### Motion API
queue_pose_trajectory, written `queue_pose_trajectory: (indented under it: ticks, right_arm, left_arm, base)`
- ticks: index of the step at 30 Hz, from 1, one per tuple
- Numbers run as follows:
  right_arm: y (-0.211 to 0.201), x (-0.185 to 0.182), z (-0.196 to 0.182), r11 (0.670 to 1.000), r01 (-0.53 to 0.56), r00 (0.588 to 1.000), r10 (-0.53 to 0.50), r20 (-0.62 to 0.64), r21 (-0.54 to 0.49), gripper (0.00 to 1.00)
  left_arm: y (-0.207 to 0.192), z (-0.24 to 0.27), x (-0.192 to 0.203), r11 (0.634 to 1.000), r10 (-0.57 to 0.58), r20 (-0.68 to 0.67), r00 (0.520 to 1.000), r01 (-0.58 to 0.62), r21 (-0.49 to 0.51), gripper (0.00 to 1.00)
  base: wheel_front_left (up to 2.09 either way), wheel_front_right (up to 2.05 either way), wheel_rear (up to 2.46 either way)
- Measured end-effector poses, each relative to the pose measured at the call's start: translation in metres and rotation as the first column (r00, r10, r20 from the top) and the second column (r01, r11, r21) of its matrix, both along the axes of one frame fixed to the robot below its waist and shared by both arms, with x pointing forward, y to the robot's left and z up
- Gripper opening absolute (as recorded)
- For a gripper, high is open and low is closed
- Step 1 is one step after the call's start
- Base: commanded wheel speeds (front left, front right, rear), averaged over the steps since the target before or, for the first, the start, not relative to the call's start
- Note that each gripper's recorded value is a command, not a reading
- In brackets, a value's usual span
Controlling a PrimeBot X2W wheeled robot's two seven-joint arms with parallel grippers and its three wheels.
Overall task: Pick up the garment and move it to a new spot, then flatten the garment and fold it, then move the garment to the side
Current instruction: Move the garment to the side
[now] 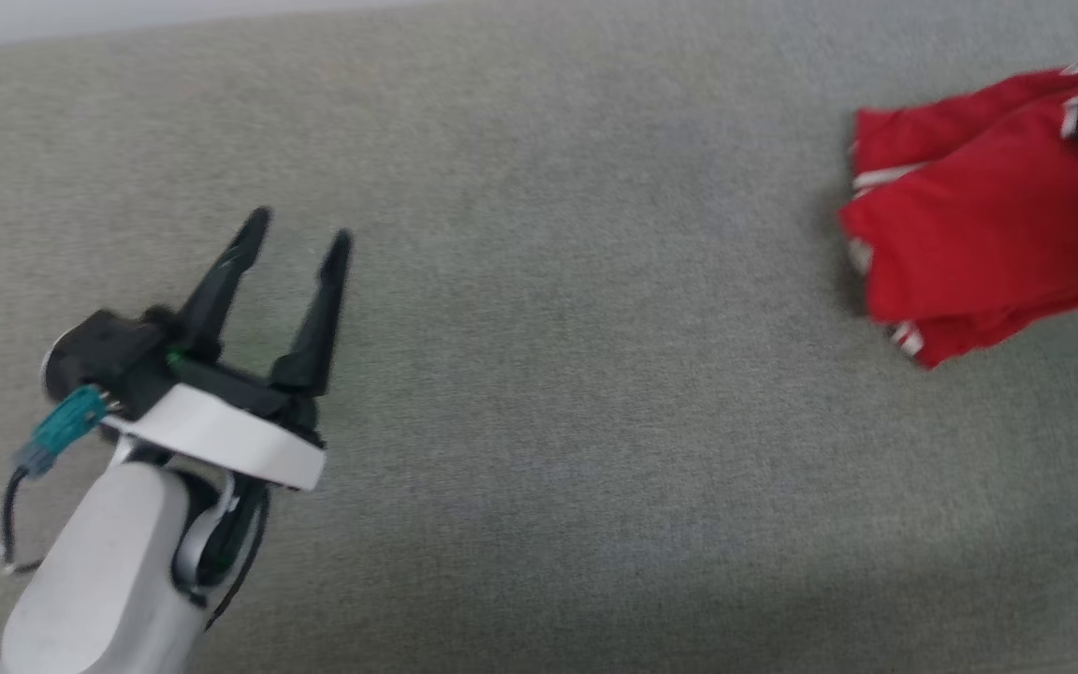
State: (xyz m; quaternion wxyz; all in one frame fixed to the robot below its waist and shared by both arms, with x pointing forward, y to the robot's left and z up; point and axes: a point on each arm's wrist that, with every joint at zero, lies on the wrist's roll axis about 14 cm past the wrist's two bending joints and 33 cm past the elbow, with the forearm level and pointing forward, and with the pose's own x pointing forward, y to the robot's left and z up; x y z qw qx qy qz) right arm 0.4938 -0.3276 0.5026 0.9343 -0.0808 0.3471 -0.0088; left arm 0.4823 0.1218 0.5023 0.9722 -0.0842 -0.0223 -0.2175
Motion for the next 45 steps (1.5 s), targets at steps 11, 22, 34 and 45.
queue_pose_trajectory:
  ticks: [11,22,34,45]
  right_arm:
    - [-0.088,0.009,-0.01,0.966,0.179,0.984,-0.173,0.044,-0.187,0.0]
    - [-0.09,0.021,-0.066,0.953,0.219,0.974,-0.227,-0.012,-0.21,0.0]
    - [-0.086,0.036,-0.059,0.95,0.254,0.967,-0.25,0.047,-0.182,1.0]
    - [-0.062,0.049,-0.013,0.968,0.24,0.947,-0.217,0.235,-0.074,1.0]
  left_arm:
    - [-0.07,-0.014,0.026,0.979,-0.205,0.007,0.979,0.205,-0.008,1.0]
    - [-0.074,-0.026,0.032,0.974,-0.228,-0.019,0.973,0.228,0.003,1.0]
    - [-0.042,-0.019,0.036,0.991,-0.135,-0.013,0.991,0.135,0.007,1.0]
    - [-0.004,0.0,0.021,1.0,-0.011,0.01,1.0,0.011,-0.02,1.0]
  base:
    - [0.0,0.0,0.0]
    - [0.0,0.0,0.0]
    - [0.0,0.0,0.0]
    - [0.0,0.0,0.0]
